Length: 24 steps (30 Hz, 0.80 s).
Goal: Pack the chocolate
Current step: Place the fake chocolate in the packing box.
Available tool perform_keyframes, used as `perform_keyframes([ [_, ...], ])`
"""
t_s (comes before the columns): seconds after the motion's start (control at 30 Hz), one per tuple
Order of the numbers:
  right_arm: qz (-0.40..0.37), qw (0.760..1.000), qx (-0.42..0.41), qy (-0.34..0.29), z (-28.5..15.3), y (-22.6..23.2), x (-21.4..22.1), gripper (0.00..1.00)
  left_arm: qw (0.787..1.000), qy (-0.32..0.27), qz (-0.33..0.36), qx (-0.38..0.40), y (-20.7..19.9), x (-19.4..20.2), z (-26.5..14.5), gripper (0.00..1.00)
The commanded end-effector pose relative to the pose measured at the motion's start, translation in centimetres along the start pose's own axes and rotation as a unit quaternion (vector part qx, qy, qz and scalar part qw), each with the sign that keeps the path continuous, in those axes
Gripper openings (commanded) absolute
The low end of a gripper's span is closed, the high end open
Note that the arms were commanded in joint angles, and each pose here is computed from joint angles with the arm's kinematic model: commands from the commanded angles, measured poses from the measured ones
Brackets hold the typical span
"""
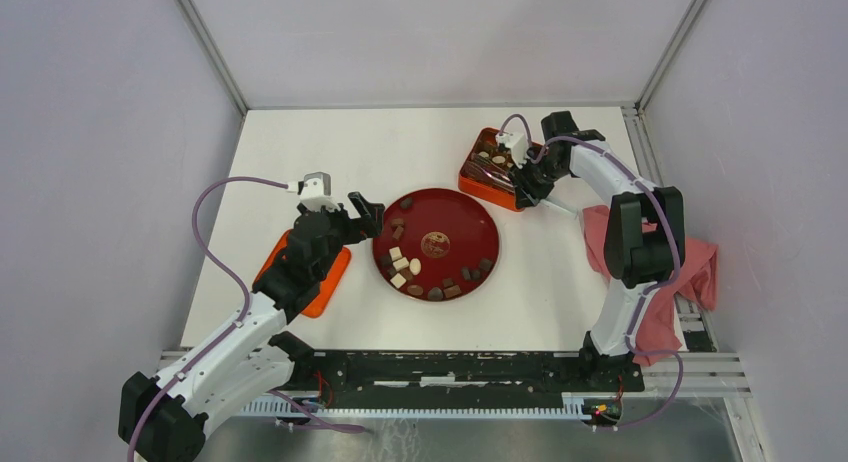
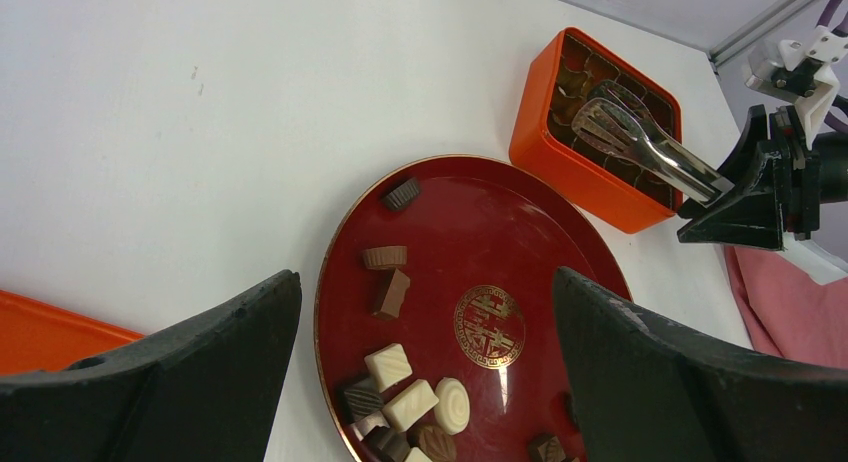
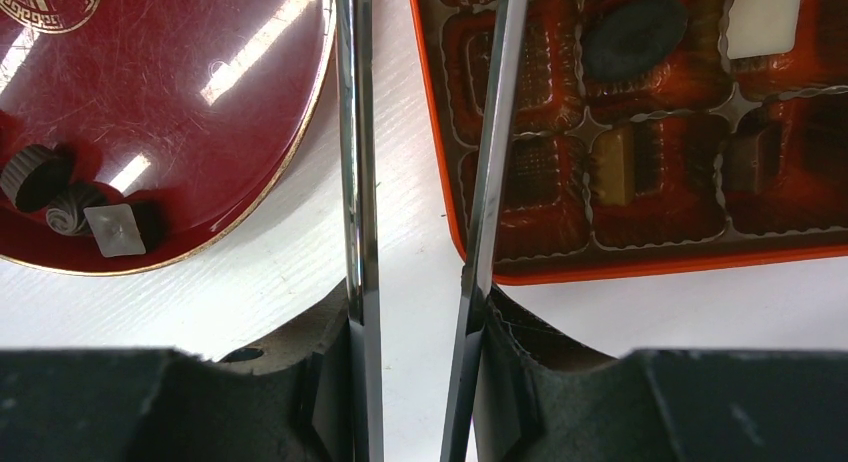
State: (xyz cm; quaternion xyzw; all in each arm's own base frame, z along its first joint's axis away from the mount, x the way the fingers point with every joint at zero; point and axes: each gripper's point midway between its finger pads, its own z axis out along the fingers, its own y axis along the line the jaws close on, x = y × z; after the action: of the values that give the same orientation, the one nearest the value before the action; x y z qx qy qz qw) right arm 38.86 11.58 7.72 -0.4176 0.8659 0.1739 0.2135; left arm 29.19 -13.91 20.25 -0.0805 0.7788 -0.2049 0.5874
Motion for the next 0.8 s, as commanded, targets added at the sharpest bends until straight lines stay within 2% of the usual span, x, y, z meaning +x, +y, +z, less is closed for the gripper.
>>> perform_keyframes([
  [0.0,-0.001,1.000,-0.003,-0.023,-0.10,-0.70,-1.21,0.29,1.000,-0.022,-0.017,0.012,-0.70,-1.23,0.09,1.00],
  [0.77,0.012,1.000,-0.009,-0.017,0.48,-0.91,-1.12,0.43,1.000,-0.020,-0.016,0.012,-0.74,-1.19,0.16,1.00],
])
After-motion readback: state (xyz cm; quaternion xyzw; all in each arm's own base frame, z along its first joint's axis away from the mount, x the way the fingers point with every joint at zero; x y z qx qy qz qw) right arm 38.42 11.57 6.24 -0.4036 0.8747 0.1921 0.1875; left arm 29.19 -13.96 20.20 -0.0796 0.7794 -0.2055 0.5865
